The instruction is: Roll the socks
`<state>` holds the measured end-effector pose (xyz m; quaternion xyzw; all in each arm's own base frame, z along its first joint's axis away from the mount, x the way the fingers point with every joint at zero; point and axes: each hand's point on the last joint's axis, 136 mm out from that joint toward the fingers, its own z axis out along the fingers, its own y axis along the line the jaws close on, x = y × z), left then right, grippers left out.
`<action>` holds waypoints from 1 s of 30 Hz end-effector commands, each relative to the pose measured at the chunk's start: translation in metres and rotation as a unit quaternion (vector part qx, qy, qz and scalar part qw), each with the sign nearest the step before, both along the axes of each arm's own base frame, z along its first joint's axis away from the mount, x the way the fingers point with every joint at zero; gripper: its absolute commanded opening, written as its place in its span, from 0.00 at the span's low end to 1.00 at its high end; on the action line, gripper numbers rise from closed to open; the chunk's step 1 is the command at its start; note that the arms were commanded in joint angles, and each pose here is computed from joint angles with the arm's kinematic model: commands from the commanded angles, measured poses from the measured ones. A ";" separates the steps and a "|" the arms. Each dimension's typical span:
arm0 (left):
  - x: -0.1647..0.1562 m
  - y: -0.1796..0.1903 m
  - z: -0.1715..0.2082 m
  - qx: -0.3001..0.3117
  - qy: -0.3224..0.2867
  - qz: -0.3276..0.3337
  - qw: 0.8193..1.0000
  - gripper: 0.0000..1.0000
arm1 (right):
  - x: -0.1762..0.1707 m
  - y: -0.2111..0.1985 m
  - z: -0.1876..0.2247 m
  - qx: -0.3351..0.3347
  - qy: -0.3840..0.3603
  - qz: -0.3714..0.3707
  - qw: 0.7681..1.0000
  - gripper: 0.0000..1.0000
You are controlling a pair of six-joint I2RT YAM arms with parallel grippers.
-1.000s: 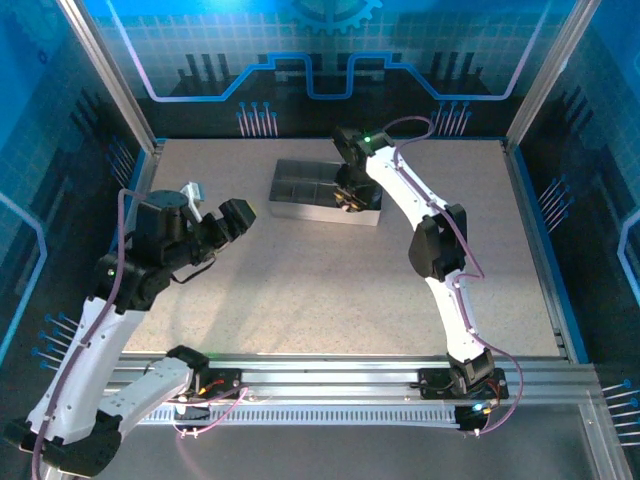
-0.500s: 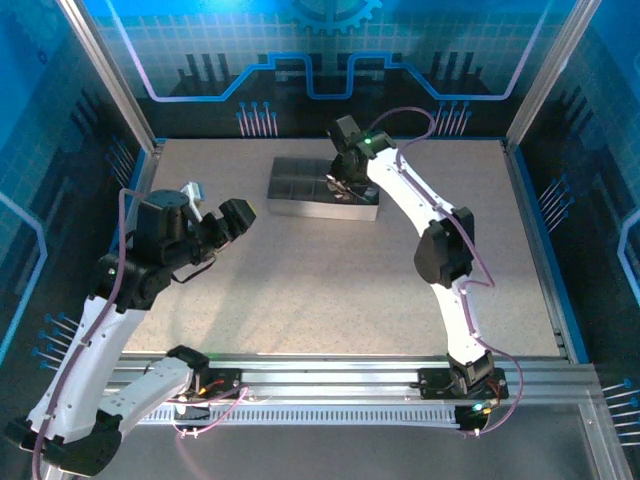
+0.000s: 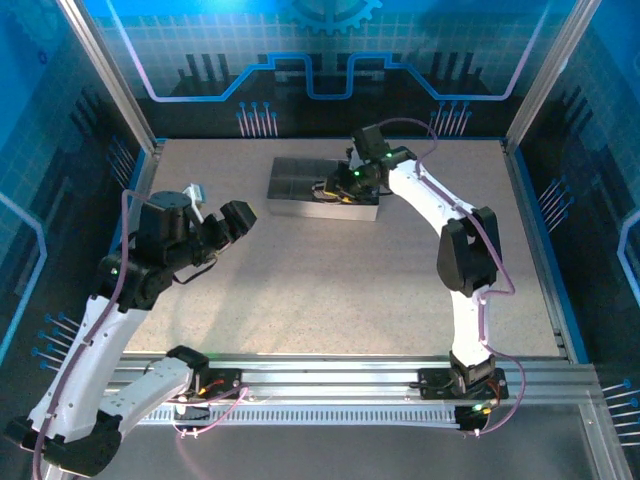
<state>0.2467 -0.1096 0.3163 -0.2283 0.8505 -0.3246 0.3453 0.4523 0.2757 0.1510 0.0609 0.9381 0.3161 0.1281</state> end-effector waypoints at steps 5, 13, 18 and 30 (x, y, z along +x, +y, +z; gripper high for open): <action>0.001 0.001 -0.001 -0.010 -0.002 0.008 1.000 0.89 | -0.005 -0.018 -0.007 0.035 0.023 0.060 0.997 0.00; 0.002 0.000 -0.001 -0.013 -0.001 0.007 1.000 0.89 | 0.000 -0.042 -0.032 -0.015 0.065 0.044 0.997 0.00; 0.000 0.002 -0.001 -0.010 -0.002 0.009 1.000 0.89 | 0.002 -0.052 -0.032 -0.042 0.061 0.031 0.997 0.00; 0.003 0.000 0.001 -0.012 -0.004 0.008 1.000 0.89 | 0.011 -0.076 -0.044 -0.106 0.076 -0.015 0.991 0.00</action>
